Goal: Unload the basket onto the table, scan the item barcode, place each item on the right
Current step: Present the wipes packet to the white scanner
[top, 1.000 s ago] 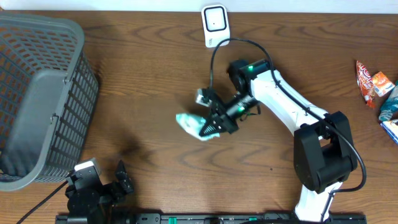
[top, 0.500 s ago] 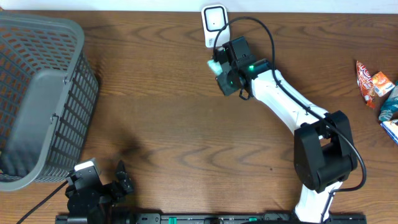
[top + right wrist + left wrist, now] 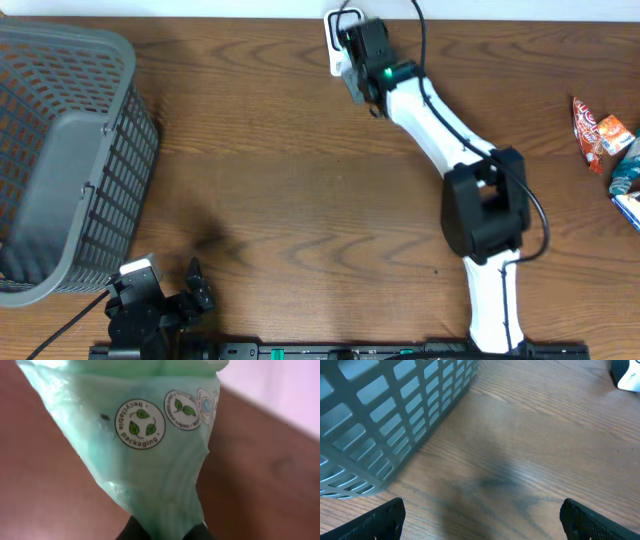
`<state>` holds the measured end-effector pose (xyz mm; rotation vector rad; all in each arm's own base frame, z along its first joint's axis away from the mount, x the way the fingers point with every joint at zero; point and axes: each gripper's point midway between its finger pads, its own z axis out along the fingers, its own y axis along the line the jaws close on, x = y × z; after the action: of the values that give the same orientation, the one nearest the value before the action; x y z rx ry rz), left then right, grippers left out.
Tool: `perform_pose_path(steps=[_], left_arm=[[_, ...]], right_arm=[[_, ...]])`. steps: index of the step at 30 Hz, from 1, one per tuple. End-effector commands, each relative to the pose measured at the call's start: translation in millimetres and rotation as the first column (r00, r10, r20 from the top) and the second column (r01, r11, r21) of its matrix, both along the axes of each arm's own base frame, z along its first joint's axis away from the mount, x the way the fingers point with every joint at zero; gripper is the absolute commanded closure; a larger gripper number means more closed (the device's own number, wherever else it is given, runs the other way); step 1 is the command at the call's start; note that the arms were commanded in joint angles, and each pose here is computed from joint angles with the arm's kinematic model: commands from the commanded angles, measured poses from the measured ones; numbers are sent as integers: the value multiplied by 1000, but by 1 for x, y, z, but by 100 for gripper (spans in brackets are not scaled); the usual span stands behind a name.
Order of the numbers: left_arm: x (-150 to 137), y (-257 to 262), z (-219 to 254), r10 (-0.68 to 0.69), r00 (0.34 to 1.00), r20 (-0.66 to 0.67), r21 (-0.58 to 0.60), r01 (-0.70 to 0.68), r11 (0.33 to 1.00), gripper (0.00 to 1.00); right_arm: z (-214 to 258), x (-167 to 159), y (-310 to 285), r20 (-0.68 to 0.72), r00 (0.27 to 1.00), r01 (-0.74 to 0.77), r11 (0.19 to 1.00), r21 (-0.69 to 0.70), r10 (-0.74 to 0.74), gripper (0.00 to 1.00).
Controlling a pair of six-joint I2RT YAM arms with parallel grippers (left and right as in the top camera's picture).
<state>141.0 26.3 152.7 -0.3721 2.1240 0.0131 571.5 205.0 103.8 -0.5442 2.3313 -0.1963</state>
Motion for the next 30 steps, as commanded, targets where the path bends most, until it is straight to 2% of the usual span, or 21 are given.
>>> perform_pose_path(steps=[1, 9, 13, 20, 25, 30], left_arm=[[0, 1, -1, 5, 1000, -2, 4, -5, 1000, 1], [0, 1, -1, 5, 1000, -2, 4, -5, 1000, 1], [0, 1, -1, 5, 1000, -2, 4, -5, 1000, 1], [0, 1, -1, 5, 1000, -2, 4, -5, 1000, 1], [0, 1, -1, 5, 1000, -2, 4, -5, 1000, 1], [0, 1, -1, 5, 1000, -2, 4, -5, 1000, 1]], right_arm=[[-5, 21, -2, 35, 999, 15, 998, -62, -13, 99], [-43, 40, -15, 38, 996, 85, 987, -138, -80, 99], [-38, 42, -19, 58, 993, 108, 983, -147, -100, 99], [-10, 35, -47, 79, 970, 243, 943, -229, -231, 99], [7, 19, -105, 77, 912, 405, 854, -326, -403, 99], [-10, -6, -201, 14, 778, 589, 721, -366, -628, 99]])
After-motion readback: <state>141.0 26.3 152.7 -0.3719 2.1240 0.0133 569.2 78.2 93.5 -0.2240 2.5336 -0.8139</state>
